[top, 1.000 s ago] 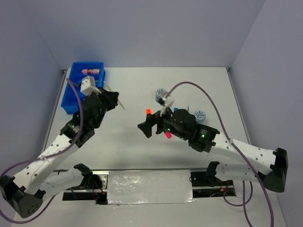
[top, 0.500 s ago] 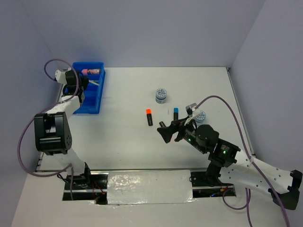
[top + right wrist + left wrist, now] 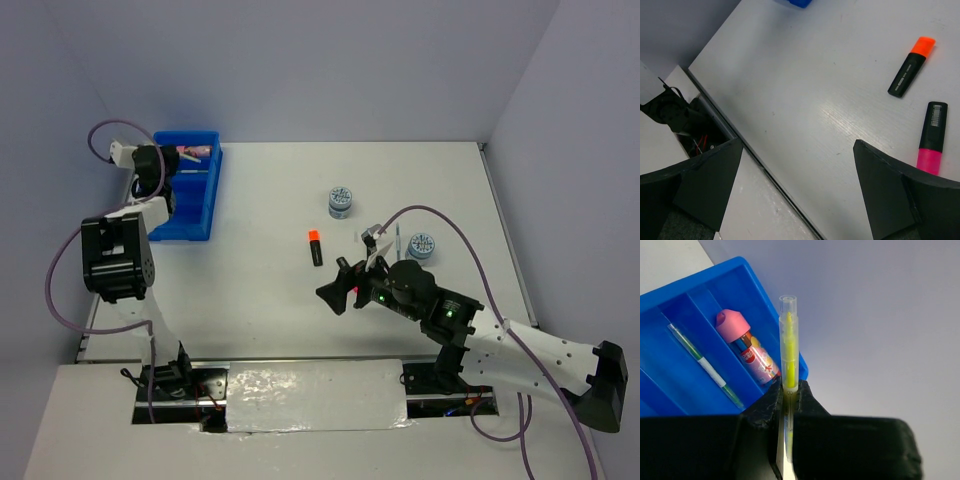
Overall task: Sort the stationery into containers
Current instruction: Place the pen in the storage box.
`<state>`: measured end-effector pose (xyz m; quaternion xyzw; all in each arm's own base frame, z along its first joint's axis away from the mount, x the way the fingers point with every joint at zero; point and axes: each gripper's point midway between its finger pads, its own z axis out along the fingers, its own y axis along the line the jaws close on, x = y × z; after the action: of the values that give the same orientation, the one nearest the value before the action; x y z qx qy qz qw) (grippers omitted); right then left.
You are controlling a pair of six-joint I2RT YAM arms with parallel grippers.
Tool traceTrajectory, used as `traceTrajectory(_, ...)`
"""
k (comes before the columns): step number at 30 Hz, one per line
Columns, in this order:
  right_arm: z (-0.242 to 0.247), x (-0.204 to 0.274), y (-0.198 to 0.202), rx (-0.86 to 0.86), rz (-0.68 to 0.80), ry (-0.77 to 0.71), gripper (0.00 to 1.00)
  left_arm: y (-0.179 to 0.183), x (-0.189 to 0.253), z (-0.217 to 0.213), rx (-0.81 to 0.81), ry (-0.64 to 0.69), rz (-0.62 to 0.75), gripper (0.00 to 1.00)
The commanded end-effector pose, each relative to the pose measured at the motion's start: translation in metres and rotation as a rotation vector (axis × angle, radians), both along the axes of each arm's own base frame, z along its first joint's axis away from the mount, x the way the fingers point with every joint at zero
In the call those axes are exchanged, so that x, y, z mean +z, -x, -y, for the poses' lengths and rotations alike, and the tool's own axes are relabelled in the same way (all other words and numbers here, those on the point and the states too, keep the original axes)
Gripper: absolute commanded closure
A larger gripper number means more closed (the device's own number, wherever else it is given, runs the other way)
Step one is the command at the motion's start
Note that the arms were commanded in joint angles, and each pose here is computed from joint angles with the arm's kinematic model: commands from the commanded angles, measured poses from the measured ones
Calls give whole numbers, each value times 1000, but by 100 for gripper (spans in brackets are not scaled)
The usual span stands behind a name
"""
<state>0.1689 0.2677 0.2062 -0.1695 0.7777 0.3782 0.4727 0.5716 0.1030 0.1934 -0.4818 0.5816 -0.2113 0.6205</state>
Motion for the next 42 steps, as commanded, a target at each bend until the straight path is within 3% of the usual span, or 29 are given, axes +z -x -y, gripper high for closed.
traceTrajectory(1,-6,17,1,22,28,-53,0,-13,21,-8,13,-61,98,88)
traceTrajectory(7,-2,24,-3,11,56,-38,0,-16,-6,-10,21,-49,75,86)
traceTrajectory(9,-3,26,-3,13,65,-42,0,-18,-11,-11,22,-55,73,79)
traceTrajectory(21,-11,23,-5,41,78,-14,0,-22,-39,-17,49,-68,17,64)
traceTrajectory(24,-12,22,-5,48,75,-13,0,-26,-39,-16,33,-76,6,42)
traceTrajectory(27,-13,22,-5,50,73,-10,0,-26,-35,-15,28,-67,8,27)
traceTrajectory(29,-13,22,-6,47,72,-7,0,-24,-34,-14,29,-64,7,26)
traceTrajectory(35,4,12,-30,-58,34,33,0,-14,5,-2,-13,-35,54,20)
traceTrajectory(39,31,-7,-66,-215,-80,92,0,-6,80,9,-37,-86,15,1)
traceTrajectory(41,53,-28,-84,-328,-124,185,0,10,89,19,-37,-145,-97,1)
traceTrajectory(42,61,-30,-89,-371,-152,217,0,22,132,27,-30,-182,-61,1)
